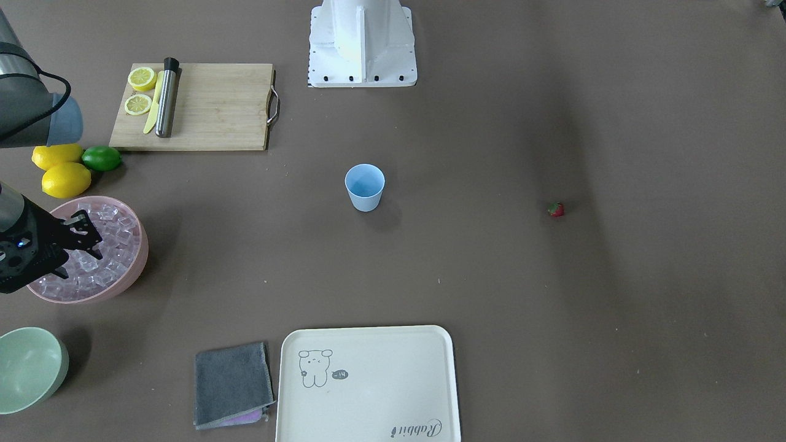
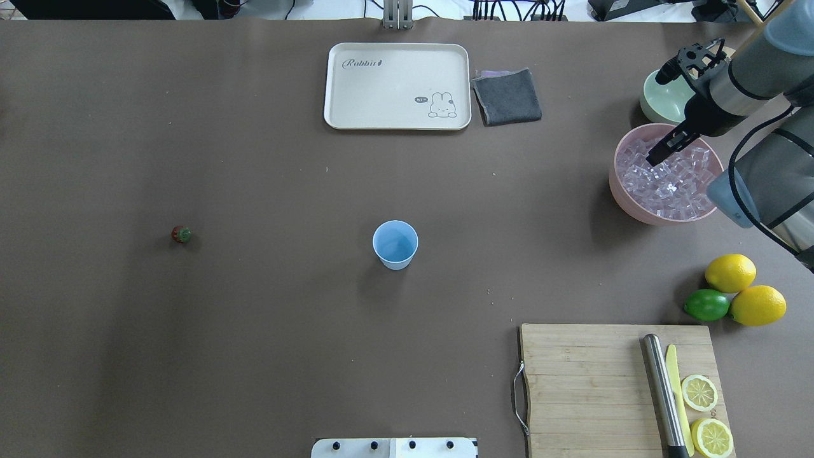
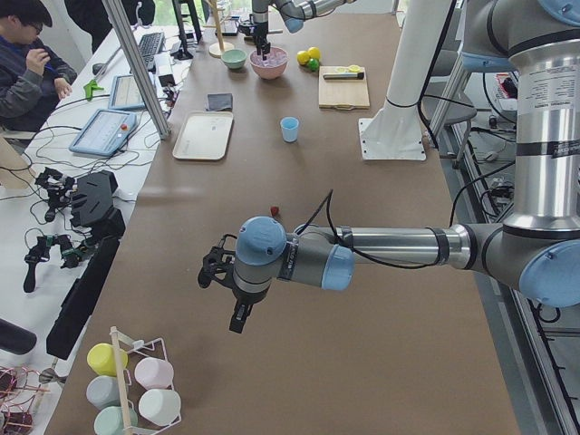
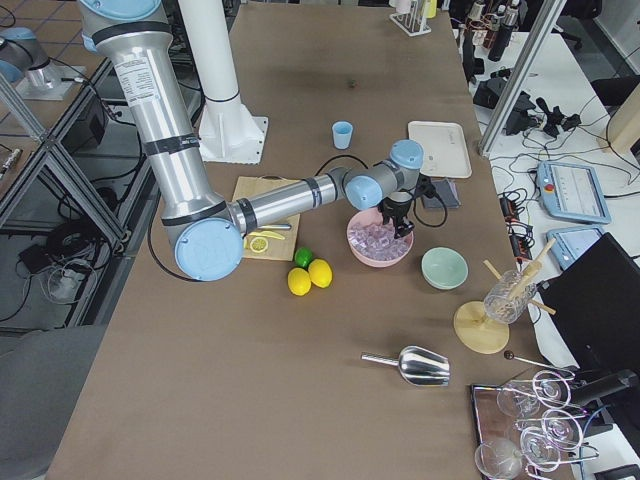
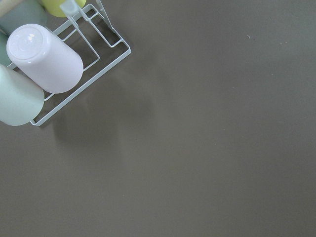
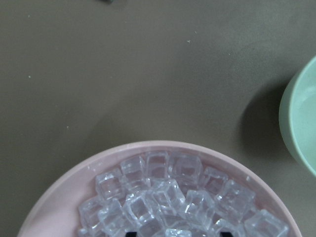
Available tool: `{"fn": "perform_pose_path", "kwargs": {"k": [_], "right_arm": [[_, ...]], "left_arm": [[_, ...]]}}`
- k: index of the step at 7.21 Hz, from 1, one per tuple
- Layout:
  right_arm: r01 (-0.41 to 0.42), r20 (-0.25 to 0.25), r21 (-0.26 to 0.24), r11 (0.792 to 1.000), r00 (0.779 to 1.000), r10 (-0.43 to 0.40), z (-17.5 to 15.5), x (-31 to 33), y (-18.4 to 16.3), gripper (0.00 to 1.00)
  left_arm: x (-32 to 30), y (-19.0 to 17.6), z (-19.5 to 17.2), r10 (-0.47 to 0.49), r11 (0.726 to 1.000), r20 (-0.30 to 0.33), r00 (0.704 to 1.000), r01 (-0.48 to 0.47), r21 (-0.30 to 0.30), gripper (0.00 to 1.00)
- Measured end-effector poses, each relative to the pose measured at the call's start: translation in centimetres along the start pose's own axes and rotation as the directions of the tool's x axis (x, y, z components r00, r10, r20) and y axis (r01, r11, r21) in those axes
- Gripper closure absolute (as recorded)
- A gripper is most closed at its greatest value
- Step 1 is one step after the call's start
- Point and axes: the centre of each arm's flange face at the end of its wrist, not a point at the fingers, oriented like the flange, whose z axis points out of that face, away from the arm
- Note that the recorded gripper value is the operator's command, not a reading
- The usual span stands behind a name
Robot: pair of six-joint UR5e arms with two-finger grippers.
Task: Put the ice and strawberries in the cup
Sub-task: 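Move the right gripper over the pink bowl of ice cubes, then lower the right gripper into the ice and grasp one cube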
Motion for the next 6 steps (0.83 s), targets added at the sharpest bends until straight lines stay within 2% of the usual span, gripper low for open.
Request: {"fn": "perform_pose_path", "kwargs": {"k": [6], "right_arm": [[-0.032, 0.001, -0.015, 0.999, 0.999, 0.032, 0.80, -0.31, 0.60, 0.37]], "left_arm": [[0.05, -0.32, -0.02, 0.005, 1.000, 0.000, 1.000, -0.005, 0.002, 0.01]]}}
